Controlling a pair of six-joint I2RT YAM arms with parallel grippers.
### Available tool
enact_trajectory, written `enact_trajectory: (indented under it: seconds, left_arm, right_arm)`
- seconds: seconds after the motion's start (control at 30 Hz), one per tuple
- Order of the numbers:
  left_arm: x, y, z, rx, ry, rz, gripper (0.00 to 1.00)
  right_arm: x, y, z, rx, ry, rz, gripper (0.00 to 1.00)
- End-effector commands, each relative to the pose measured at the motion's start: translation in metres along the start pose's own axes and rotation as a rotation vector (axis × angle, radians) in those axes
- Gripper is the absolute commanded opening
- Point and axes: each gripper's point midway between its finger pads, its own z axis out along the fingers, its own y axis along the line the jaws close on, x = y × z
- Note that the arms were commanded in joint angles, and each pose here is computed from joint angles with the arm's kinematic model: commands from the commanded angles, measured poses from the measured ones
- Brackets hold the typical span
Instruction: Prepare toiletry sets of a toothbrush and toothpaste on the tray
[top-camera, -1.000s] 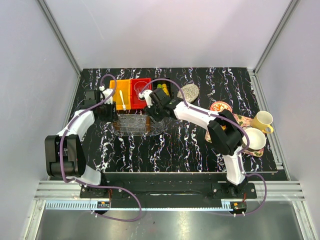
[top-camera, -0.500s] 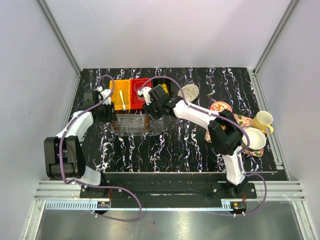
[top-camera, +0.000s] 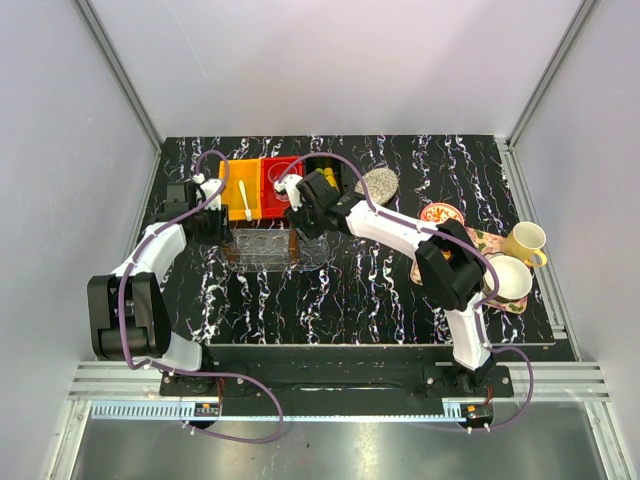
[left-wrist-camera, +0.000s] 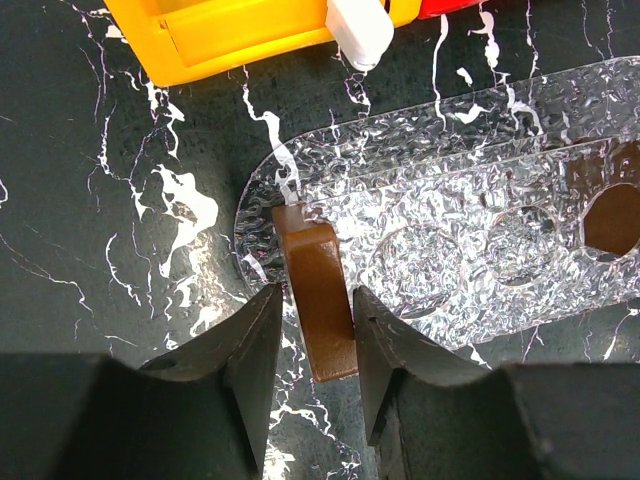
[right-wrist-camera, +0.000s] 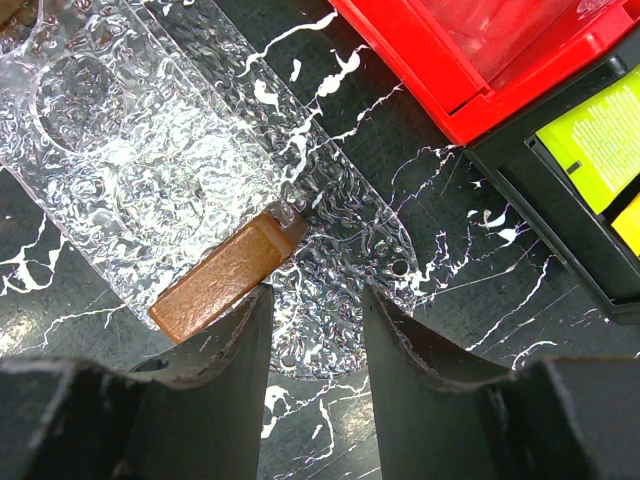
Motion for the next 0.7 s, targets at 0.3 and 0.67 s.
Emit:
enact_trajectory:
  seconds: [0.3,0.67]
  left_arm:
    - [0.006,-0.001,-0.005,0.017,0.004,0.014,0.52]
    - [-0.01,-0.004,-0.015,0.02,-0.045,0.026,0.65]
  right_arm:
    - [-0.027,-0.006,-0.009,0.063,-0.068,-0.051,0.47]
    - [-0.029,-0.017,-0.019,0.124,-0.075,-0.071,0.47]
